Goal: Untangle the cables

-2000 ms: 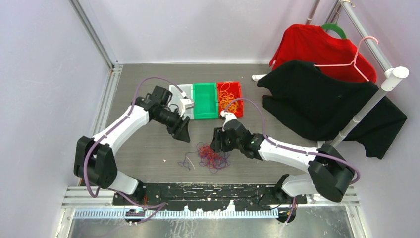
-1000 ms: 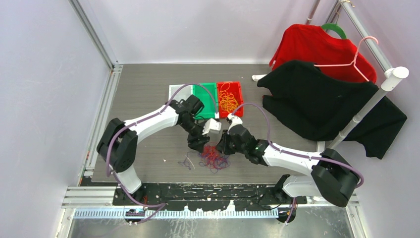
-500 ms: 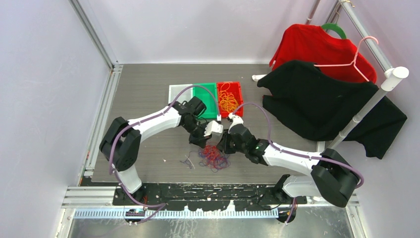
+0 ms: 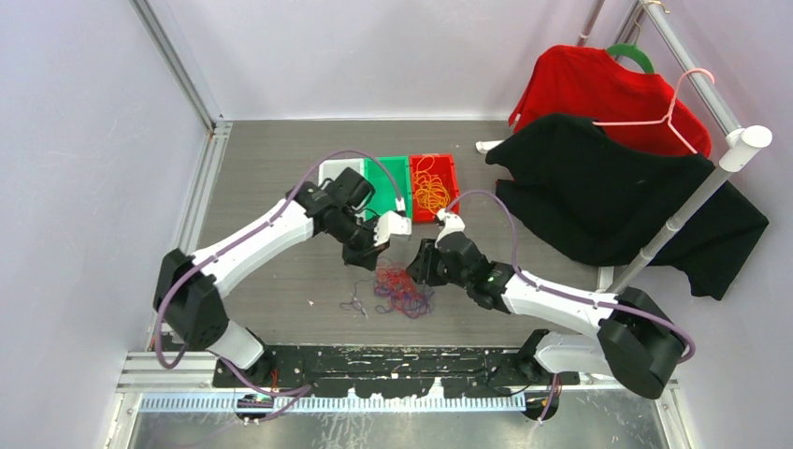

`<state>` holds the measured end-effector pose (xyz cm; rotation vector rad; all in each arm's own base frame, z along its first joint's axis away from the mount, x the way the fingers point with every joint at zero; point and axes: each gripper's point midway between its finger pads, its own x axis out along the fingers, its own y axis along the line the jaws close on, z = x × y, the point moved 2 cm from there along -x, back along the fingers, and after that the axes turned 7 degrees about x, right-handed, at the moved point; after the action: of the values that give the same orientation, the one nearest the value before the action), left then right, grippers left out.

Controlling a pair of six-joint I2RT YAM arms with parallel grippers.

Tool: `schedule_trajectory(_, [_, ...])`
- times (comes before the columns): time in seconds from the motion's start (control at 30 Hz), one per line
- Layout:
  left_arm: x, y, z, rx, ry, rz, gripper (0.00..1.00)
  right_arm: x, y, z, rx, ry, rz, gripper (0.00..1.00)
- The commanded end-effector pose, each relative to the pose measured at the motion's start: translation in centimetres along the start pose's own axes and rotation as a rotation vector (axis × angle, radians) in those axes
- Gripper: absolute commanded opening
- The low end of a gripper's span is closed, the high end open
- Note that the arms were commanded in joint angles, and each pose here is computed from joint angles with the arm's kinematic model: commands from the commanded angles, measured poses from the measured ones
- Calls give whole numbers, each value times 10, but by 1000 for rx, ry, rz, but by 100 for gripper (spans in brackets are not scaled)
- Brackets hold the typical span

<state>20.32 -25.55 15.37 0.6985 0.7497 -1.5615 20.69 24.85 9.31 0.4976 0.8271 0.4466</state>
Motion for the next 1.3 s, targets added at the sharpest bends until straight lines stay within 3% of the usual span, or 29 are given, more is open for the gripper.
schedule_trajectory(0.0, [-49, -26, 9, -56, 28, 45, 0, -15, 19, 33, -26, -139, 62, 50])
schedule_trajectory(0.1, [-72, -24, 22, -58, 2, 127, 0, -26, 30, 45, -77, -187, 117, 61])
schedule_trajectory(0.23, [-99, -15, 46, -85, -46, 222, 0, -45, 61, 58, -162, -252, 289, 68])
schedule_trajectory(0.4, [-120, -12, 71, -112, -118, 272, 0, -71, 99, 78, -255, -340, 466, 70])
schedule_trajectory(0.7, [-136, -17, 88, -174, -141, 254, 0, -82, 145, 84, -331, -352, 623, 71])
schedule_trajectory(1.27, [-158, -54, 116, -107, -271, 124, 0, -50, 144, 99, -320, -418, 501, 58])
